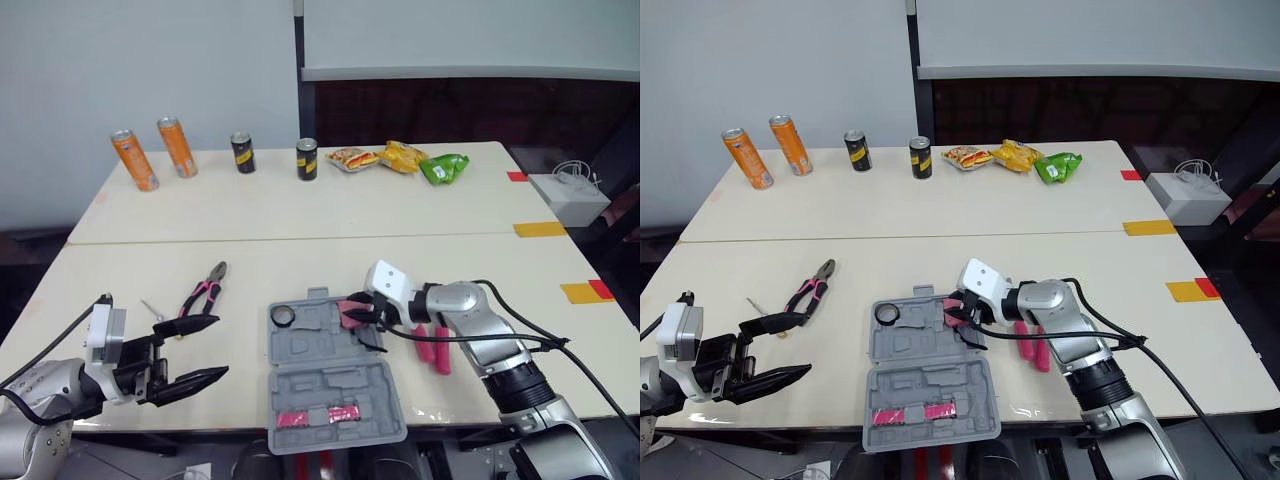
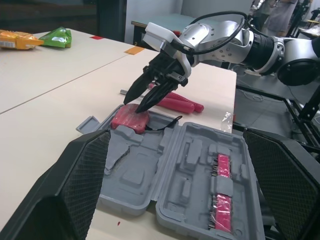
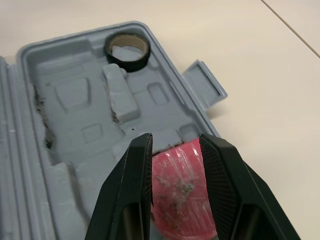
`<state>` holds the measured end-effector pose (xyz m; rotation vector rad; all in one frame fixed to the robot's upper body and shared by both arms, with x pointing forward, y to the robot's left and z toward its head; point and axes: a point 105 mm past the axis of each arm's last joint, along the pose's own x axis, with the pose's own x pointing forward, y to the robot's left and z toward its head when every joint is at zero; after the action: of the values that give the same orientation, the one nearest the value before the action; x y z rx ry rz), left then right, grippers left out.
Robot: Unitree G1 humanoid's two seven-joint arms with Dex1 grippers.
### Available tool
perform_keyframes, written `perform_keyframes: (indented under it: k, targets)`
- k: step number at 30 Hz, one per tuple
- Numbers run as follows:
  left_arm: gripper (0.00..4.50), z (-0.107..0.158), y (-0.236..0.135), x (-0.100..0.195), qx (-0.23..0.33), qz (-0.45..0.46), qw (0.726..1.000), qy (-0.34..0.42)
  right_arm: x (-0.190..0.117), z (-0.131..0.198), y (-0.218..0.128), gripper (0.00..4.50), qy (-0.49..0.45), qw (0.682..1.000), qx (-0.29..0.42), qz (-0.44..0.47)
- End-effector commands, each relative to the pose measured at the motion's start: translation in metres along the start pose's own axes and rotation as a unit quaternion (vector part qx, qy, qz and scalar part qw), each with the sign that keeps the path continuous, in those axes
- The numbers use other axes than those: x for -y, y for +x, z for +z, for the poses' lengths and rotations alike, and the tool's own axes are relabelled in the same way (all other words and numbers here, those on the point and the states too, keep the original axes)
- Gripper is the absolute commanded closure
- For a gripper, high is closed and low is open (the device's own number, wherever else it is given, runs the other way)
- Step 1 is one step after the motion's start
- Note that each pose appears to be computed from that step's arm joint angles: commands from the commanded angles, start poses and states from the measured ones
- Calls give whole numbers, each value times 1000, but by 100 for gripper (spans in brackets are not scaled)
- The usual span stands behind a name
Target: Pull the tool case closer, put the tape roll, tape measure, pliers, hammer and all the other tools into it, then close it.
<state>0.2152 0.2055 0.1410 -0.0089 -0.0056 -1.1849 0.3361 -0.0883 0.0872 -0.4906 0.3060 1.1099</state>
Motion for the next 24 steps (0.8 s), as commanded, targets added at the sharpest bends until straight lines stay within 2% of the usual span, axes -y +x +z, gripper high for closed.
perform_keyframes:
  k: [1,4,11,14,17,19,21,24]
  targets:
    - [0,8,0,1,8,1,1000,18,11,-8,-2,297,27,999,5,-42]
    - [0,7,0,1,9,3,1000,17,8,-30,0,297,56,997,-29,-50]
    - [0,4,-1,0,9,7,1000,13,-27,-80,13,297,126,983,-130,-1]
    - [0,3,0,-1,8,9,1000,10,-38,-93,16,297,145,977,-158,16]
    - [0,1,0,-2,8,12,1000,4,-33,-96,16,297,147,976,-160,0]
    - [0,-1,0,-3,10,23,1000,-3,-19,-81,14,297,138,984,-111,-26]
    - [0,-2,-1,-6,19,42,999,-11,-3,-51,9,297,129,990,-13,-62]
    - [0,-4,-2,-13,33,78,996,-19,16,-3,-9,297,134,974,156,-100]
